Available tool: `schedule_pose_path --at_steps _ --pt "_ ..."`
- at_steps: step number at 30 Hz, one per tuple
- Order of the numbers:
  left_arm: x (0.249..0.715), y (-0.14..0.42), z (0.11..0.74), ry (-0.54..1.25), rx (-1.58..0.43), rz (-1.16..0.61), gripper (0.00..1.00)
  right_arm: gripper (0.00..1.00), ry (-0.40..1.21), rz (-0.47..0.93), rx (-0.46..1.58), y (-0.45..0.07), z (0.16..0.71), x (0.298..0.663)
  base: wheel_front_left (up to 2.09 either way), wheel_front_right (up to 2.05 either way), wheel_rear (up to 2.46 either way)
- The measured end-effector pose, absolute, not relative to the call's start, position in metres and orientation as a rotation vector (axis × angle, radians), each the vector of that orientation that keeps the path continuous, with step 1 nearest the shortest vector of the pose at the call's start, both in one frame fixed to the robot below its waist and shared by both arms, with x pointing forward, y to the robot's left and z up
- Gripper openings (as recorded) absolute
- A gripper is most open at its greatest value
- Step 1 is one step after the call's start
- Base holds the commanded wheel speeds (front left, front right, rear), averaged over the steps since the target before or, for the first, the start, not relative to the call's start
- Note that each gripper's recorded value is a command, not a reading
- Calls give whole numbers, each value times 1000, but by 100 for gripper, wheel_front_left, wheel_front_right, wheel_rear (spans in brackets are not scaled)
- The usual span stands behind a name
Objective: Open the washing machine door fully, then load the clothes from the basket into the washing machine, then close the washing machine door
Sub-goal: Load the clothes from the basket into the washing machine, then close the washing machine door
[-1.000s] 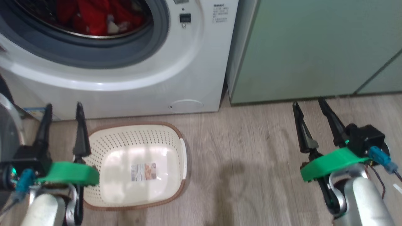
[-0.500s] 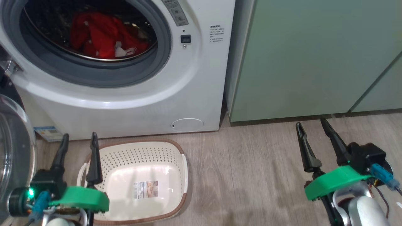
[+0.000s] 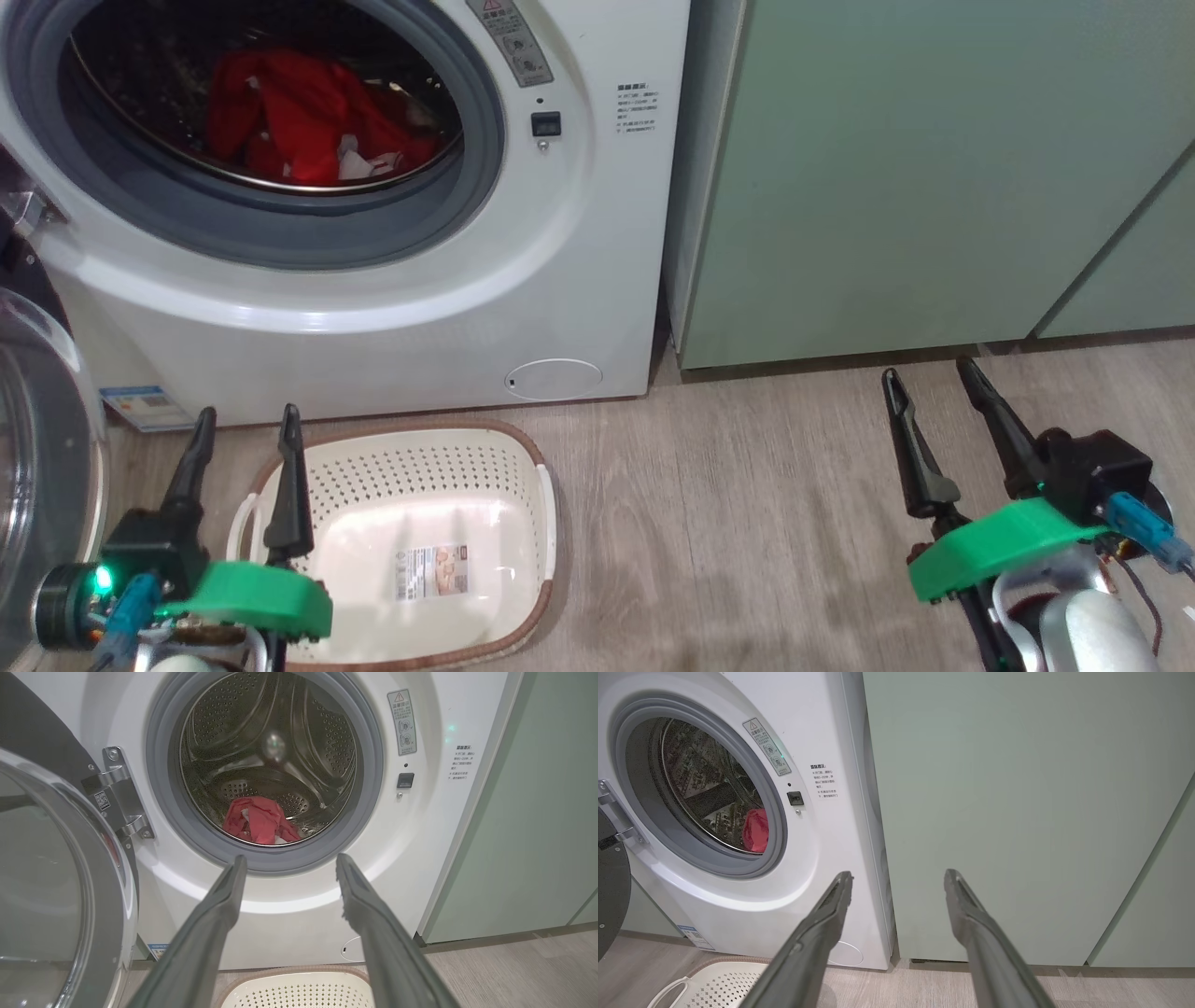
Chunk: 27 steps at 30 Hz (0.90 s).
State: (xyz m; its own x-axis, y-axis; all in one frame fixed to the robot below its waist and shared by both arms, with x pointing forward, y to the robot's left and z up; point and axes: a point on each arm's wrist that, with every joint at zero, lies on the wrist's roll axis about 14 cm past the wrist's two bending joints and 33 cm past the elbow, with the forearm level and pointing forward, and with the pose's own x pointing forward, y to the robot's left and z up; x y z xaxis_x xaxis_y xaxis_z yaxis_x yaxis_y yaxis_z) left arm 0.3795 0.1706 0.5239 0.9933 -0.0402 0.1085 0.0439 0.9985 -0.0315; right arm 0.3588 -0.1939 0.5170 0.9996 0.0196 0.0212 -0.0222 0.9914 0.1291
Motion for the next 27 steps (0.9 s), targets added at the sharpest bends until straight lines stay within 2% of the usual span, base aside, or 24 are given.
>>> schedule_pose_path --at_steps 18,27 --pt "378 170 522 -101 -32 -41 100 100 -26 26 129 -192 520 358 0 0 0" --pt "378 170 522 -100 -32 -40 100 100 -30 28 129 -192 521 359 -91 91 0"
